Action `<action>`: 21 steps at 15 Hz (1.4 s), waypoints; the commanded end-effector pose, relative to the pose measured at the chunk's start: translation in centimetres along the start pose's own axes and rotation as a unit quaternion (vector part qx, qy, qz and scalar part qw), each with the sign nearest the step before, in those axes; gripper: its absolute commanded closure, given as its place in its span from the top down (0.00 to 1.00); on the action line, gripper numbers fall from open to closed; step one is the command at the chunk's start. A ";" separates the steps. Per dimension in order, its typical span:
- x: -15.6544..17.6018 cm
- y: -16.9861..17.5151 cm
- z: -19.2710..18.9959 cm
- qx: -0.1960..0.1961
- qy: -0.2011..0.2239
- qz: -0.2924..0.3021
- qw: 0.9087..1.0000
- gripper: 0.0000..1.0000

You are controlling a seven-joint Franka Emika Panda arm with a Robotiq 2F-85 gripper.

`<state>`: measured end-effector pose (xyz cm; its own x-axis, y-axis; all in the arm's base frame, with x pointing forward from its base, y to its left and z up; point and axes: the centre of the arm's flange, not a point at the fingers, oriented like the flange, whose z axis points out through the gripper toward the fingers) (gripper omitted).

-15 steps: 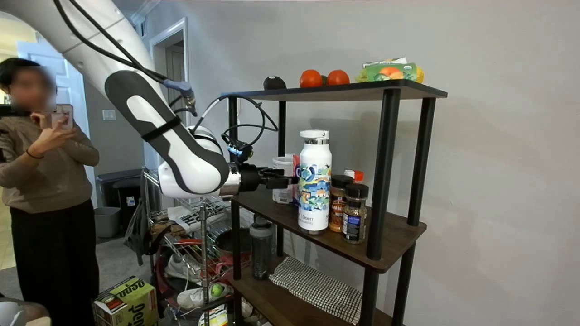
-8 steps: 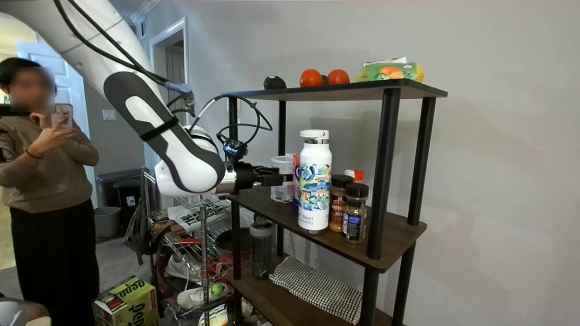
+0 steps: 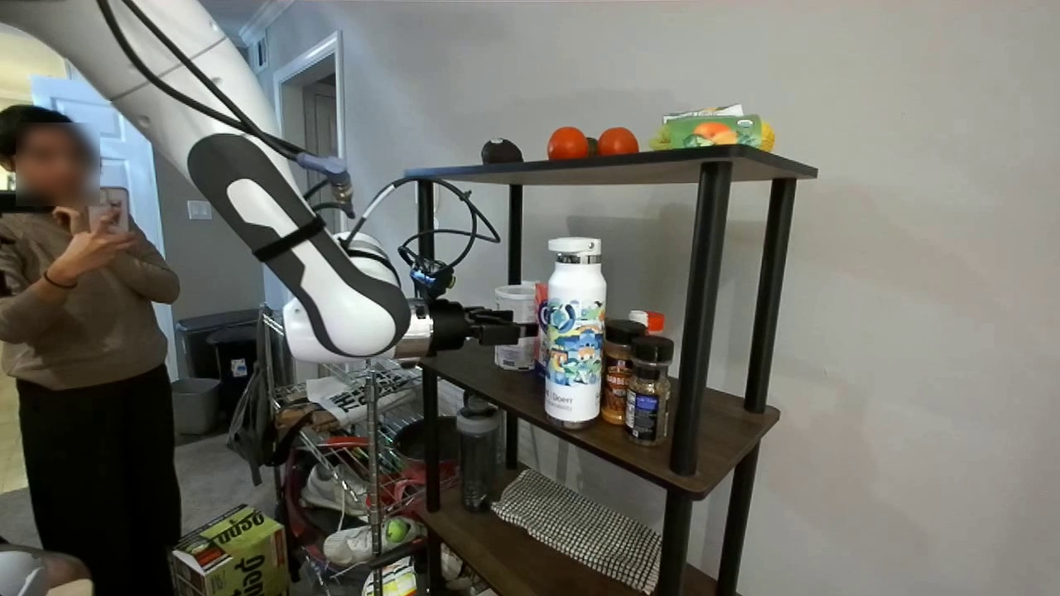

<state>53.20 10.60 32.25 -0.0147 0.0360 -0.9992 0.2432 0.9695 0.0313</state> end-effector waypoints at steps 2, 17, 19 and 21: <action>1.2 -1.7 -1.3 0.027 0.001 -0.001 1.000 1.00; 0.9 -1.2 1.7 0.034 0.006 -0.009 0.999 1.00; 0.7 -0.6 2.2 0.031 0.006 -0.013 0.999 1.00; 0.5 -0.1 2.6 0.028 0.004 -0.019 0.999 1.00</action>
<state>54.52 9.39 31.12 -0.0131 0.0298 -0.9995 0.2945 0.9553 0.0246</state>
